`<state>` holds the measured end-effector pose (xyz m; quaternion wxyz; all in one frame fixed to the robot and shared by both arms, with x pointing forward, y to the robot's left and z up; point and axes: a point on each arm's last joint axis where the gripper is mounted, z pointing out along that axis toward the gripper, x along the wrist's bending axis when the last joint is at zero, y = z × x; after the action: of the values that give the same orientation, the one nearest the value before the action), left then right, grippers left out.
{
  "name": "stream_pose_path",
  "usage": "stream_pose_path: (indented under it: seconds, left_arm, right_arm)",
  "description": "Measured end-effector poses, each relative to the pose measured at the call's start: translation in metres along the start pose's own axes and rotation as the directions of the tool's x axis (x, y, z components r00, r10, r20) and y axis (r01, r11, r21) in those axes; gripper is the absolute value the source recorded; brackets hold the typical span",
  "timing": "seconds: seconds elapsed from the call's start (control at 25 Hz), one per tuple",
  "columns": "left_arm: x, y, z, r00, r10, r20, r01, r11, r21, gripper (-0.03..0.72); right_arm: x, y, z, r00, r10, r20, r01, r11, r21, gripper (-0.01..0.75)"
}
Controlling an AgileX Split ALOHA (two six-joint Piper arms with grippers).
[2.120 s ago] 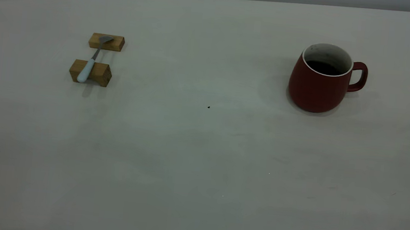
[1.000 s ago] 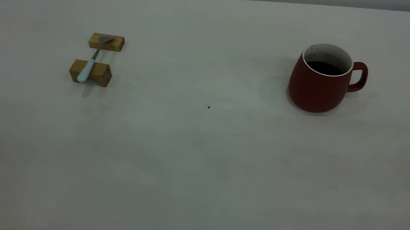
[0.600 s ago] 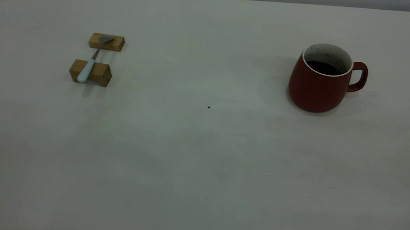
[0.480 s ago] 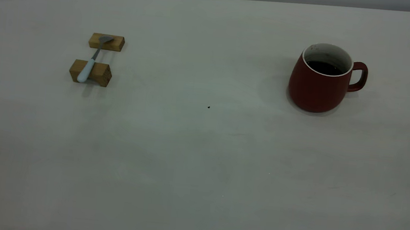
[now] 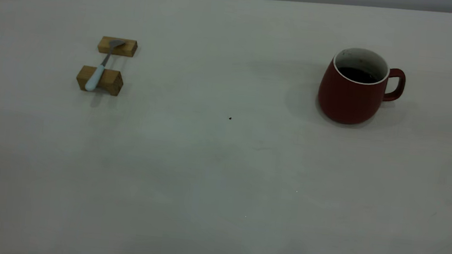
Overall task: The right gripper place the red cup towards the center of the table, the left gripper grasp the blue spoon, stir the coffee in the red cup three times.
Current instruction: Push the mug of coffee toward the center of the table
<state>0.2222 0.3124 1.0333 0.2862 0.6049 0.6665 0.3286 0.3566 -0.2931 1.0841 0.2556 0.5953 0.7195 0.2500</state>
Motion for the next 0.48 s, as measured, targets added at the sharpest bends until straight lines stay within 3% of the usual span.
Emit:
stream_pose_path:
  seconds: [0.24,0.48]
  left_arm:
    - [0.000,0.000,0.000,1.000,-0.001,0.000,0.001,1.000,0.000,0.438]
    - [0.000,0.000,0.000,1.000,-0.001,0.000,0.001,1.000,0.000,0.438]
  right_arm:
    - [-0.008,0.047,0.066,0.977,-0.189,-0.095,0.202,0.967,0.158,0.729]
    - [-0.008,0.061,0.139,0.905,-0.345,-0.250,0.399,0.892,0.213,0.712]
